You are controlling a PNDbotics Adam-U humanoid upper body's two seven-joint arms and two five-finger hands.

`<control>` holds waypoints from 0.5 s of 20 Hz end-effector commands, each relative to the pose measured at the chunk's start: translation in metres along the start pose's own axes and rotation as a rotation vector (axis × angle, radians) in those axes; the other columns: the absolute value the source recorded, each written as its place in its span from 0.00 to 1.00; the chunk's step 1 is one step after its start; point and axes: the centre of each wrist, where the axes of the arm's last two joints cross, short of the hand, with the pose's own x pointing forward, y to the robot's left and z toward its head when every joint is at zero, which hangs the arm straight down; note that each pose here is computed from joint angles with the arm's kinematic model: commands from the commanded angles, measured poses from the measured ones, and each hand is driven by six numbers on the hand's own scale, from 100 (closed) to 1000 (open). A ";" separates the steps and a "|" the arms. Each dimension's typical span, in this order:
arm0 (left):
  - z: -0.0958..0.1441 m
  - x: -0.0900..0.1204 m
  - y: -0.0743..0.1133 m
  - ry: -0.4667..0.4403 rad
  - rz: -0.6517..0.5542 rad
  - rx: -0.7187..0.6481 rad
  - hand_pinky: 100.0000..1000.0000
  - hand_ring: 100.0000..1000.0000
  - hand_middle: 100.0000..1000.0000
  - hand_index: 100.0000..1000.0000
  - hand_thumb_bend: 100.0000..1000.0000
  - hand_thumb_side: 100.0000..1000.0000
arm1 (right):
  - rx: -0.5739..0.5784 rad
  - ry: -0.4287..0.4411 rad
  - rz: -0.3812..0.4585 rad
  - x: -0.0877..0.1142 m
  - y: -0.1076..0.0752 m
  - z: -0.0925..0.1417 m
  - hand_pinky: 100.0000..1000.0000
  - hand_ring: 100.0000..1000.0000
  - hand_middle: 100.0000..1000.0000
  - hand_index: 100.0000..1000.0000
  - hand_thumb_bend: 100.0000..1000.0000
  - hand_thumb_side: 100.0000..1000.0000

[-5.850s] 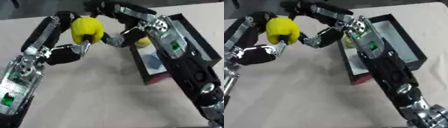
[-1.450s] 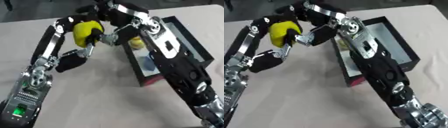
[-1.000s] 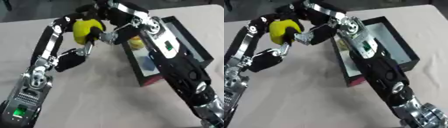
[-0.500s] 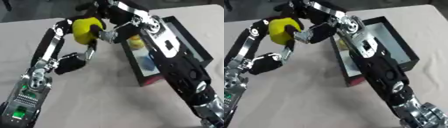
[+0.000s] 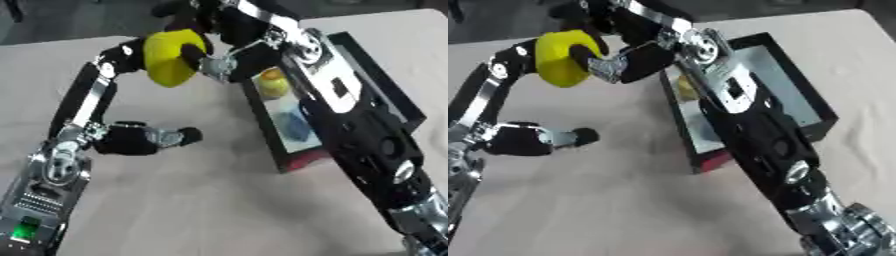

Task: Pick up the objects with one hand, pass them to the other hand, and then place them into the box on the other side of the table.

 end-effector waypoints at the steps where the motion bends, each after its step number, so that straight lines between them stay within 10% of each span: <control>1: 0.002 -0.004 0.013 0.010 -0.025 0.032 0.84 0.73 0.62 0.87 0.85 0.19 | -0.016 -0.017 0.027 0.013 -0.013 0.001 0.89 0.95 0.17 0.45 0.00 0.00; 10: 0.018 -0.026 0.040 0.118 -0.046 0.117 0.85 0.72 0.62 0.83 0.76 0.23 | -0.109 0.055 0.027 0.020 -0.034 0.029 0.90 0.95 0.18 0.46 0.00 0.01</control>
